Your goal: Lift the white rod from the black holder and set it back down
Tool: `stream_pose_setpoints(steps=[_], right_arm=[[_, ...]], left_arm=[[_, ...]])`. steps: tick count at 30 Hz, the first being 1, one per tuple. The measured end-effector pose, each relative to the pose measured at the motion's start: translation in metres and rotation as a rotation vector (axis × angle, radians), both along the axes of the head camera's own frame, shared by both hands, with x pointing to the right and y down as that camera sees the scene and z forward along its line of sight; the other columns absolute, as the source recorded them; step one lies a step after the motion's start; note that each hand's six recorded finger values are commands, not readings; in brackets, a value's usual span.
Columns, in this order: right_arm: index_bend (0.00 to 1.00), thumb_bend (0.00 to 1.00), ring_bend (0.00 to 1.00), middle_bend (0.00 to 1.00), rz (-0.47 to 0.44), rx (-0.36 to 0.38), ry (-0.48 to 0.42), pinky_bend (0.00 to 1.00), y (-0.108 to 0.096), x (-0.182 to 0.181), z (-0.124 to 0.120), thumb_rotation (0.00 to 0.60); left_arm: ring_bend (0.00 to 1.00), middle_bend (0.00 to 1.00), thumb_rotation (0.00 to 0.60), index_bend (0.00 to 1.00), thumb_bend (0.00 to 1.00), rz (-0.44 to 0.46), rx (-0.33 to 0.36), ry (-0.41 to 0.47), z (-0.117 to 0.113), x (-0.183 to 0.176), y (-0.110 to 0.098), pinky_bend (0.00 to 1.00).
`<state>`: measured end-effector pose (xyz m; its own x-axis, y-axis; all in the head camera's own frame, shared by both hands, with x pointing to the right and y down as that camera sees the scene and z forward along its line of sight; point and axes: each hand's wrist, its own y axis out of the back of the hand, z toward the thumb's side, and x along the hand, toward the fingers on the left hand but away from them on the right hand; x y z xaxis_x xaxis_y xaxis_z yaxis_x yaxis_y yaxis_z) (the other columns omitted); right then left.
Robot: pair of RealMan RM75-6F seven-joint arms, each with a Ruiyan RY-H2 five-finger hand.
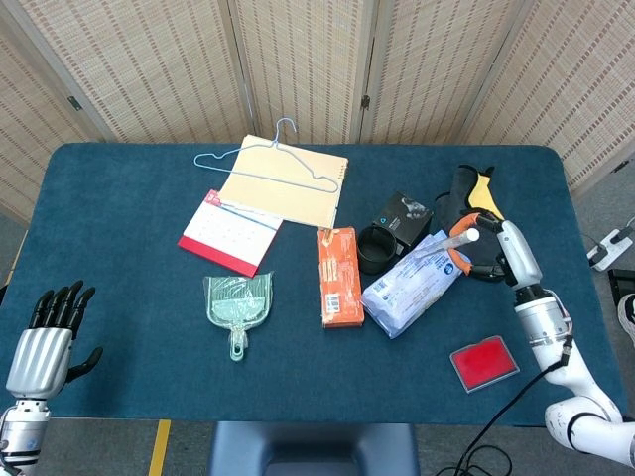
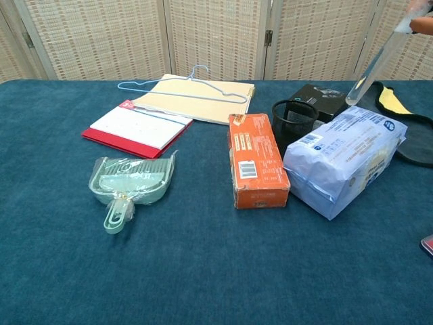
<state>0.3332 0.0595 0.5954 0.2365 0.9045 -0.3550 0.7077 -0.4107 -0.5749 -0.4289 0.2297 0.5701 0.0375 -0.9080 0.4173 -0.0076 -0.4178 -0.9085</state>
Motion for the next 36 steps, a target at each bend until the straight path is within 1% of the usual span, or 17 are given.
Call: stream_pose_setpoints(steps=[1, 4, 6, 8, 9, 11, 15, 16, 19, 22, 24, 27, 31, 34, 36], right_arm=[[0.62, 0.48, 0.21, 0.44, -0.013, 0.032, 0.057, 0.22, -0.001, 0.001, -0.001, 0.6], [0.62, 0.48, 0.21, 0.44, -0.032, 0.102, 0.177, 0.22, -0.002, 0.003, -0.003, 0.6], [0.62, 0.48, 0.21, 0.44, -0.038, 0.12, 0.214, 0.22, -0.002, 0.002, -0.003, 0.6], [0.62, 0.48, 0.21, 0.44, -0.035, 0.118, 0.214, 0.22, -0.001, 0.001, -0.003, 0.6], [0.62, 0.48, 0.21, 0.44, -0.03, 0.112, 0.199, 0.22, -0.001, 0.0, -0.002, 0.6], [0.62, 0.48, 0.21, 0.44, -0.013, 0.085, 0.139, 0.22, 0.0, -0.003, -0.001, 0.6], [0.62, 0.48, 0.21, 0.44, 0.029, 0.011, -0.024, 0.22, 0.003, -0.009, 0.0, 0.6], [0.62, 0.48, 0.21, 0.44, 0.042, -0.014, -0.076, 0.22, 0.004, -0.011, 0.0, 0.6], [0.62, 0.48, 0.21, 0.44, 0.069, -0.07, -0.179, 0.22, 0.005, -0.013, 0.001, 0.6], [0.62, 0.48, 0.21, 0.44, 0.079, -0.08, -0.204, 0.22, 0.005, -0.012, 0.001, 0.6], [0.62, 0.48, 0.21, 0.44, 0.073, -0.064, -0.177, 0.22, 0.004, -0.01, 0.001, 0.6], [0.62, 0.48, 0.21, 0.44, 0.043, -0.012, -0.073, 0.22, 0.002, -0.006, 0.001, 0.6], [0.62, 0.48, 0.21, 0.44, -0.008, 0.091, 0.129, 0.22, -0.002, -0.001, 0.0, 0.6], [0.62, 0.48, 0.21, 0.44, -0.029, 0.151, 0.241, 0.22, -0.003, 0.0, 0.0, 0.6], [0.62, 0.48, 0.21, 0.44, -0.034, 0.16, 0.264, 0.22, -0.003, -0.001, 0.001, 0.6]], left_arm=[[0.02, 0.07, 0.6, 0.09, 0.29, 0.0, 0.0, 0.0, 0.0, 0.0, 0.0, 0.06], [0.02, 0.07, 0.6, 0.09, 0.29, -0.001, -0.002, 0.0, 0.001, 0.0, 0.0, 0.06], [0.02, 0.07, 0.6, 0.09, 0.29, -0.004, -0.003, 0.001, 0.001, -0.001, 0.0, 0.06], [0.02, 0.07, 0.6, 0.09, 0.29, -0.005, -0.003, 0.001, 0.001, -0.001, 0.001, 0.06], [0.02, 0.07, 0.6, 0.09, 0.29, -0.005, -0.003, 0.0, 0.001, -0.001, 0.001, 0.06], [0.02, 0.07, 0.6, 0.09, 0.29, -0.007, -0.003, 0.001, 0.001, -0.002, 0.001, 0.06], [0.02, 0.07, 0.6, 0.09, 0.29, -0.011, -0.002, 0.001, 0.001, -0.004, 0.002, 0.06], [0.02, 0.07, 0.6, 0.09, 0.29, -0.011, -0.002, 0.0, 0.0, -0.004, 0.002, 0.06], [0.02, 0.07, 0.6, 0.09, 0.29, -0.01, -0.003, 0.0, 0.001, -0.004, 0.002, 0.06], [0.02, 0.07, 0.6, 0.09, 0.29, -0.008, -0.003, 0.0, 0.001, -0.004, 0.002, 0.06], [0.02, 0.07, 0.6, 0.09, 0.29, -0.006, -0.004, 0.001, 0.001, -0.003, 0.001, 0.06], [0.02, 0.07, 0.6, 0.09, 0.29, -0.004, -0.004, 0.001, 0.002, -0.002, 0.001, 0.06], [0.02, 0.07, 0.6, 0.09, 0.29, -0.003, -0.007, 0.0, 0.003, -0.001, 0.001, 0.06], [0.01, 0.07, 0.6, 0.09, 0.29, -0.004, -0.008, 0.0, 0.003, -0.001, 0.001, 0.06], [0.02, 0.07, 0.6, 0.09, 0.29, -0.004, -0.007, -0.001, 0.003, -0.002, 0.001, 0.06]])
